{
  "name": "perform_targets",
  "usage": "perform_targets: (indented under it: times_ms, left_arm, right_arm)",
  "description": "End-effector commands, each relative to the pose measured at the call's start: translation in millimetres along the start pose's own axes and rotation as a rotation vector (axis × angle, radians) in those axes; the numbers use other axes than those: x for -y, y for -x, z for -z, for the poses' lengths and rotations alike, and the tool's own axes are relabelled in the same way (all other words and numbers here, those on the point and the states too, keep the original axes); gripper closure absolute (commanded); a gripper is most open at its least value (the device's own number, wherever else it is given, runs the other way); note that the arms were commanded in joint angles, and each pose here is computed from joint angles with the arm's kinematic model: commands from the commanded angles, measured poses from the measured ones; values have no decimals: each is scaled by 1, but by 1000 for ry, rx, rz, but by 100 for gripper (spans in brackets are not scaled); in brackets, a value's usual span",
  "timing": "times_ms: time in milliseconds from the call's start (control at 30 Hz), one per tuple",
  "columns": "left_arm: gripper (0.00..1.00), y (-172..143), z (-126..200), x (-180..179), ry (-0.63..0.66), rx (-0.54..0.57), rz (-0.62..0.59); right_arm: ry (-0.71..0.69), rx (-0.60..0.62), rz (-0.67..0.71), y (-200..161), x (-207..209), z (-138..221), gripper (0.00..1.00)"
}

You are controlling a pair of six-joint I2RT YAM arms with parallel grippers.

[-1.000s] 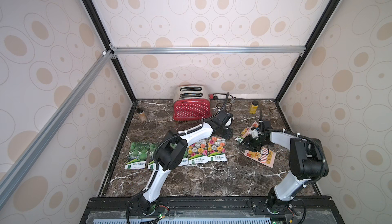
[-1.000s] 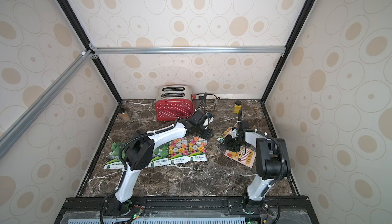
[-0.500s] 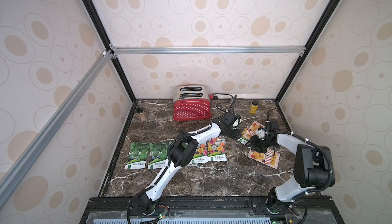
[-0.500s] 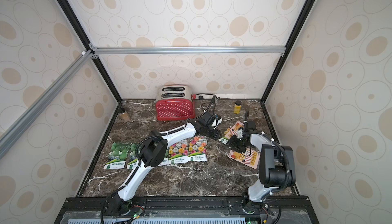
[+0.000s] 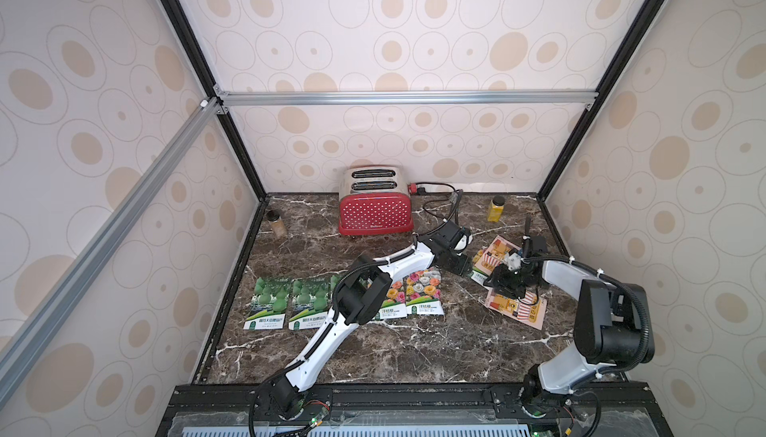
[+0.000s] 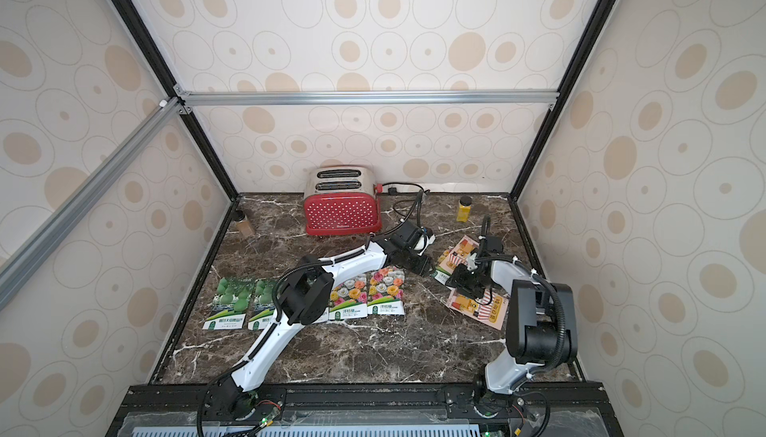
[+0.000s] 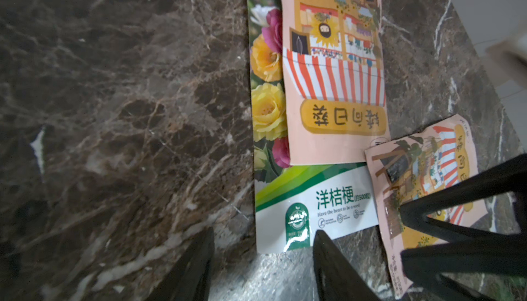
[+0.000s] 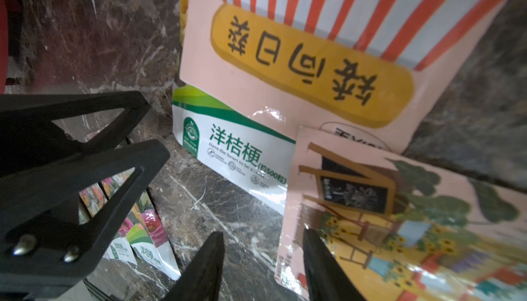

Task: Arrange the seed packets in a row
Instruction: Move the seed packet to the center of the board, then pick up the seed packet from the center of the board.

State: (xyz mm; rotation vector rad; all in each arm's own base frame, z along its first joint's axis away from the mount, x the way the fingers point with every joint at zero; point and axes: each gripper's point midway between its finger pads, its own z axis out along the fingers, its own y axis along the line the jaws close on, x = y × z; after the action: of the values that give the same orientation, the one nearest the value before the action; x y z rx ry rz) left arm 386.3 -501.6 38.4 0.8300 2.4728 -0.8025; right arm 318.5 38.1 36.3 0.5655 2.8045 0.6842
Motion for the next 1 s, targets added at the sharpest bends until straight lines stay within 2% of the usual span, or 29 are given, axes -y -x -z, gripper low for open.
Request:
perform_targets:
  times_ms: [0, 267, 633, 733, 967]
  left_arm:
    - [43, 0, -8, 8, -23, -5, 1]
    - [42, -14, -22, 4, -32, -52, 13]
    - [42, -27, -36, 0, -34, -91, 30]
    - [42, -28, -37, -2, -29, -93, 32]
    - [42, -30, -39, -2, -29, -98, 35]
  right_arm:
    - [-19, 10, -16, 8, 5, -4, 54]
    - [18, 3, -30, 15, 2, -17, 61]
    - [86, 86, 15, 21, -24, 17, 63]
    - [51, 119, 24, 28, -22, 22, 65]
    - [31, 95, 10, 39, -16, 1, 71]
